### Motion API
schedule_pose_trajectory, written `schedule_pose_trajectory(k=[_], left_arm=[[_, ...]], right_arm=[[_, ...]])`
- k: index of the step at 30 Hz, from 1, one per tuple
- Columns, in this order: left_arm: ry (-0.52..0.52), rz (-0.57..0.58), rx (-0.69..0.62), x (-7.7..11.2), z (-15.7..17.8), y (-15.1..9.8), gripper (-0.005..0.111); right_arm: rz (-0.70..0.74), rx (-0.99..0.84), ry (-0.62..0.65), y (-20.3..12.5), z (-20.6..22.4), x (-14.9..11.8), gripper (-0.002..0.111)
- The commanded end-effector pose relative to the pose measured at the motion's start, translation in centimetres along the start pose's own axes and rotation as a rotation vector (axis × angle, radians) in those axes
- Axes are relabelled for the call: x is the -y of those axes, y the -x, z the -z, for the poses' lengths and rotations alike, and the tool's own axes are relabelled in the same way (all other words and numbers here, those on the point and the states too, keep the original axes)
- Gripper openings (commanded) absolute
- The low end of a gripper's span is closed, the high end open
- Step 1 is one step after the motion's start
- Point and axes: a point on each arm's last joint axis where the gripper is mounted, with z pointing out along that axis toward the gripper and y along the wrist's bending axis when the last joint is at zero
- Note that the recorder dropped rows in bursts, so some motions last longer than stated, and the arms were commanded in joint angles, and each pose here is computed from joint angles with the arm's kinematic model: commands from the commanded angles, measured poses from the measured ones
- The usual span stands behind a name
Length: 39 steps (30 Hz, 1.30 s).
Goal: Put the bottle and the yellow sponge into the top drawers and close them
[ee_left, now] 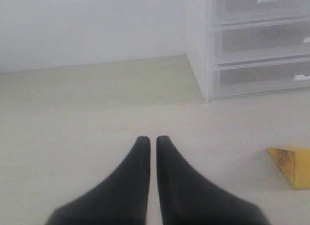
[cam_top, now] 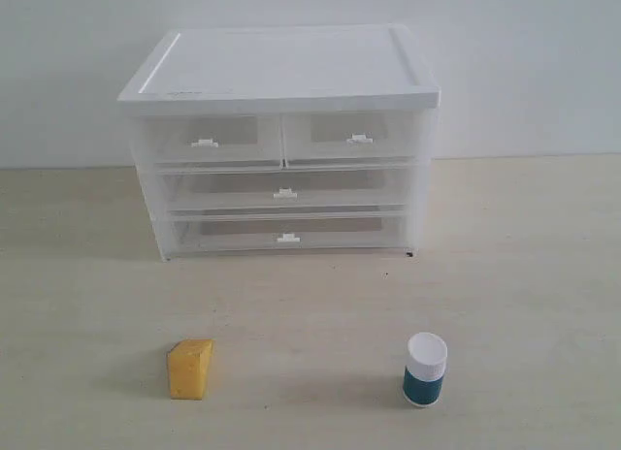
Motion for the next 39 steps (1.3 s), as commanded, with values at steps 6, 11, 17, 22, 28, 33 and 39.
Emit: schedule_pose_trajectory(k=[6, 11, 17, 22, 28, 33, 39], left_arm=[[0.003, 0.000, 0.009, 0.0, 0.0, 0.0, 0.004], [0.003, 0.000, 0.009, 0.0, 0.0, 0.0, 0.004], [0.003, 0.000, 0.009, 0.0, 0.0, 0.0, 0.004], [0.003, 0.000, 0.009, 0.0, 0.0, 0.0, 0.004], [0.003, 0.000, 0.009, 0.0, 0.0, 0.0, 0.004], [0.003, 0.000, 0.009, 0.0, 0.0, 0.0, 0.004], [0.003, 0.000, 0.009, 0.0, 0.0, 0.0, 0.004]], right_arm=[[-0.240, 0.486, 0.136, 6.1, 1.0, -0.5, 0.000], [-0.209, 0.423, 0.105, 10.2, -0.6, 0.0, 0.000], [-0.211, 0.296, 0.101, 11.6, -5.0, 0.2, 0.000], [-0.236, 0.138, 0.108, 9.2, -9.4, -0.1, 0.000], [-0.253, 0.027, 0.133, 5.7, -13.3, -0.6, 0.000], [-0.278, -0.011, 0.131, 3.7, -15.0, -0.7, 0.000], [-0.282, -0.044, 0.107, 1.8, -16.4, -1.3, 0.000]])
